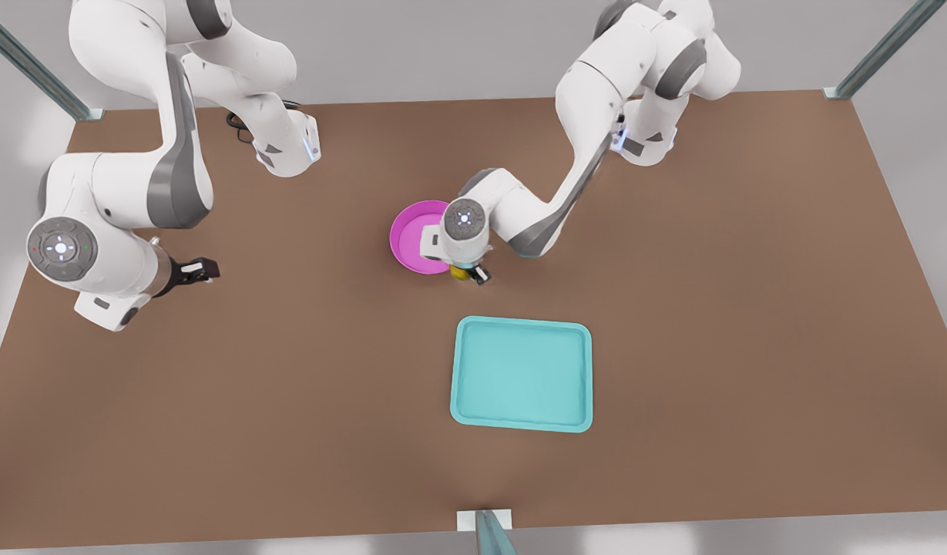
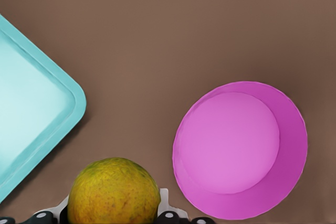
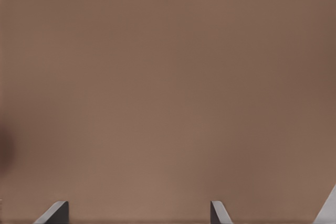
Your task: Place the orange on the plate with the left arm and the plate on the tray with the right arm
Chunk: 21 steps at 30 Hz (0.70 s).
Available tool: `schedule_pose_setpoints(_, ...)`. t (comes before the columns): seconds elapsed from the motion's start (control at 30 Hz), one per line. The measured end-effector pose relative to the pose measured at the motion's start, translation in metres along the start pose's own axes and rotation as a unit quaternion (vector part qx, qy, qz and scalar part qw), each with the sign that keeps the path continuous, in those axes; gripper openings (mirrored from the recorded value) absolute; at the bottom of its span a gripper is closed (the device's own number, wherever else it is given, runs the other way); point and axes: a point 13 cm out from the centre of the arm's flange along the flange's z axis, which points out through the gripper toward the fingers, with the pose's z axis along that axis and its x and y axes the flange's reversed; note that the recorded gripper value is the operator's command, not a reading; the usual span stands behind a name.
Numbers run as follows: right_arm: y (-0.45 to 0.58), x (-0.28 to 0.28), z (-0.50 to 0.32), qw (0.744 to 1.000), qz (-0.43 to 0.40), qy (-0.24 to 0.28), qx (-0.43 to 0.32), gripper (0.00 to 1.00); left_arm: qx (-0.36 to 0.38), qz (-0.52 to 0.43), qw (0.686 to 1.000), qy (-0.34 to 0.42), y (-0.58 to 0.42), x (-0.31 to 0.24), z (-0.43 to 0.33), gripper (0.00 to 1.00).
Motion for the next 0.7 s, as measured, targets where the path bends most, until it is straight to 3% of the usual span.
schedule_pose_setpoints(0.27, -0.004, 0.000, 0.003, 1.000, 0.003, -0.001, -0.001, 1.00, 0.040, -0.103, 0.992, 0.066, -0.081, 0.016, 0.056, 0.70)
schedule_pose_setpoints(0.3, -0.010, 0.002, 0.004, 1.000, 0.008, 0.000, -0.003, 1.00, 0.042, -0.117, 0.990, 0.069, -0.084, 0.015, 0.065, 0.77)
schedule_pose_setpoints(0.33, -0.014, 0.003, 0.005, 1.000, 0.011, 0.001, -0.004, 1.00, 0.043, -0.130, 0.988, 0.070, -0.087, 0.015, 0.070, 1.00)
schedule_pose_setpoints(0.47, -0.015, 0.003, 0.011, 1.000, 0.012, 0.007, -0.005, 1.00, 0.046, -0.177, 0.981, 0.068, -0.090, 0.012, 0.072, 1.00)
schedule_pose_setpoints(0.53, -0.014, 0.003, 0.011, 1.000, 0.012, 0.007, -0.005, 1.00, 0.050, -0.214, 0.975, 0.038, -0.060, 0.008, 0.007, 1.00)
schedule_pose_setpoints(0.6, -0.009, 0.002, 0.029, 1.000, 0.007, 0.023, -0.009, 1.00, 0.046, -0.307, 0.950, -0.024, 0.081, 0.035, -0.142, 1.00)
schedule_pose_setpoints(0.7, 0.067, -0.022, 0.138, 0.994, -0.043, 0.084, -0.054, 1.00, -0.011, -0.470, 0.881, -0.052, 0.302, 0.174, -0.266, 1.00)
